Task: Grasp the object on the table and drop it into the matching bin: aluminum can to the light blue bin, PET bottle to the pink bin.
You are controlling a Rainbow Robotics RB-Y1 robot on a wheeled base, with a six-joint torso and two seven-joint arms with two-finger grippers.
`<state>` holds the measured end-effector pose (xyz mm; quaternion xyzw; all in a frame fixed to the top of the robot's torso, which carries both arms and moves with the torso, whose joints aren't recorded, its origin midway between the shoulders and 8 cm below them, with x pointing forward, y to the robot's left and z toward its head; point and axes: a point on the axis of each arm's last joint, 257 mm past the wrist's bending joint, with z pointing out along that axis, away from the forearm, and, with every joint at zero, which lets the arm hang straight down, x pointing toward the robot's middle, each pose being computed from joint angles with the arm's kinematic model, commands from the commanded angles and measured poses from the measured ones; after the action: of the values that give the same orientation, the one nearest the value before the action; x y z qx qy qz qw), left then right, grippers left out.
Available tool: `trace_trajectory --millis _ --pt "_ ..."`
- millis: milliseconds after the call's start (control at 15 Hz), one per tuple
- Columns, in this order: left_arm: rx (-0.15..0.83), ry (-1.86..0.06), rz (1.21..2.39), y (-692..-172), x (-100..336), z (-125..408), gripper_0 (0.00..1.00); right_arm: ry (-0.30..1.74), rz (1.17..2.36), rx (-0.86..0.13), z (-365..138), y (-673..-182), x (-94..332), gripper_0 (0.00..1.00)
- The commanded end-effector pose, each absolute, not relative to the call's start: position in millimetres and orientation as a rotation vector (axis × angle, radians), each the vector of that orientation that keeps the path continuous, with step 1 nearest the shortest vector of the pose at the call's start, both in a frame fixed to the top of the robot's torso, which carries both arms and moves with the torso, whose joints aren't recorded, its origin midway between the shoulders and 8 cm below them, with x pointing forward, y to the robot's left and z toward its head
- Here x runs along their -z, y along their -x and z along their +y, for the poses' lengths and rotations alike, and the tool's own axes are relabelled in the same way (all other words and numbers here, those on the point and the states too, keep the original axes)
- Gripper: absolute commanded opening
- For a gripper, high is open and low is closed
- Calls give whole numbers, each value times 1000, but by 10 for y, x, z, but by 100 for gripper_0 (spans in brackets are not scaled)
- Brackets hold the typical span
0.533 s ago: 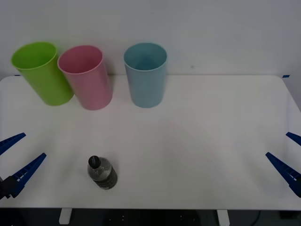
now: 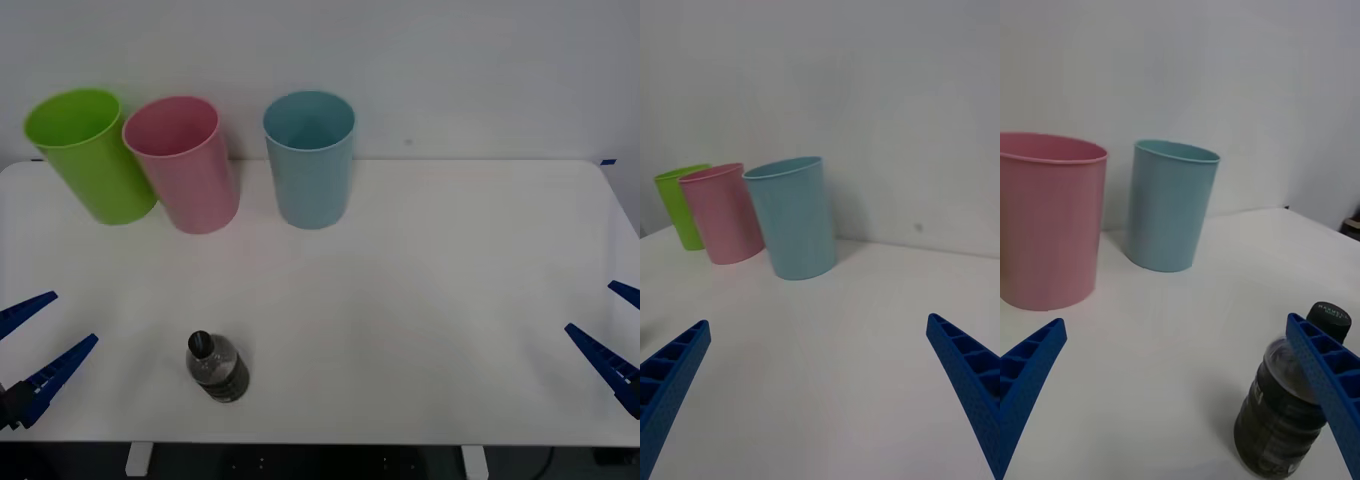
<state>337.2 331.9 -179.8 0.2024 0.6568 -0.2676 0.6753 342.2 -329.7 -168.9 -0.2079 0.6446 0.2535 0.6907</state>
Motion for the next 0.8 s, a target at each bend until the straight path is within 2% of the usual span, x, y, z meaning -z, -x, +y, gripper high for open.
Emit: trace_trajectory --millis 67,467,800 --pt "611 -464 1496 -3358 1886 3305 100 465 1441 -567 -3297 -3423 1689 100" --pt "636 -548 1541 -3259 2105 3146 100 465 1441 -567 -3297 -3423 1689 100" --pt "578 -654 1530 -3194 2348 3045 100 465 1441 -567 -3297 -3423 1689 100"
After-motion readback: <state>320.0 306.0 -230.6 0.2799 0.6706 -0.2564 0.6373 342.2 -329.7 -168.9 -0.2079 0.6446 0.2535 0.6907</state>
